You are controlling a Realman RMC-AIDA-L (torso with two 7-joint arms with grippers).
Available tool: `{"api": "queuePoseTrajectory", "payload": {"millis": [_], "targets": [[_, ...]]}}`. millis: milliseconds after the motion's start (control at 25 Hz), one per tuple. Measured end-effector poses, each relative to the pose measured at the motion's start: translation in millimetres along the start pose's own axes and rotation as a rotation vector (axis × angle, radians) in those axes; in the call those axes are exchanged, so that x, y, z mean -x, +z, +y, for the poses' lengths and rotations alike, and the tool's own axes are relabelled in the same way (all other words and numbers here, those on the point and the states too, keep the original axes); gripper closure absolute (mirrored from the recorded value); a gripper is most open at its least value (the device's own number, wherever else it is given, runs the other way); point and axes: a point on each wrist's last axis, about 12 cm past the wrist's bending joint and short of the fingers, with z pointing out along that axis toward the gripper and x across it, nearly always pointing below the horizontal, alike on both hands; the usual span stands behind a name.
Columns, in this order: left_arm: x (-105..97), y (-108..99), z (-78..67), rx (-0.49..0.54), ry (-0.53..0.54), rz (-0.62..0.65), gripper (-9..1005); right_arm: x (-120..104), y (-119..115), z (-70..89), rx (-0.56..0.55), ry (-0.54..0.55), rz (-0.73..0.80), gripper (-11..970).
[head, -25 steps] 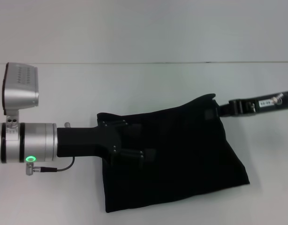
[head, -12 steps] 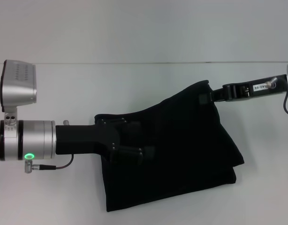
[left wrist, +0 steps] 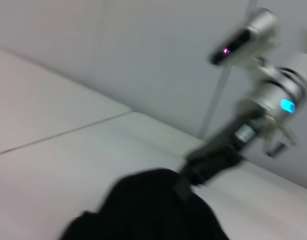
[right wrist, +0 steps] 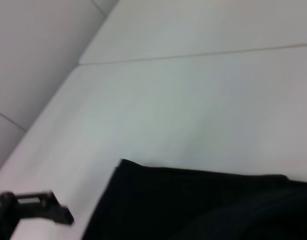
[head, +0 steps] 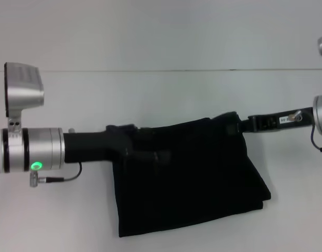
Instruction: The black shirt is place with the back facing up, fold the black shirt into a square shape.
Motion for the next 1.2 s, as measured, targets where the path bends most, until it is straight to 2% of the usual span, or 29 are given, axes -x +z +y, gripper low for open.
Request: {"api": "queuePoseTrajectory", "payload": {"millis": [320, 560, 760, 1120, 1200], "targets": [[0.2, -1.3, 31.2, 0.279, -0.237, -0.044, 80, -10.6, 6.1, -5.7, -0.040, 0.002, 0.022, 747], [-2.5, -9.2, 46.4, 0.410, -0.417, -0.057, 88, -16.4, -15.3, -21.3, -0.076, 0.040, -0.040, 734], [-7.6, -18.1, 49.6, 0.440, -0.523, -0.038, 95, -18.0, -34.2, -28.8, -0.082, 0.053, -0.074, 501], [-10.6, -15.7, 46.2, 0.406, -0.589, 0.020, 107, -16.6, -42.0, -30.0, -0.071, 0.031, -0.094, 354], [-10.6, -11.7, 46.8, 0.409, -0.590, 0.028, 110, -17.1, -42.2, -30.0, -0.070, 0.030, -0.093, 354]]}}
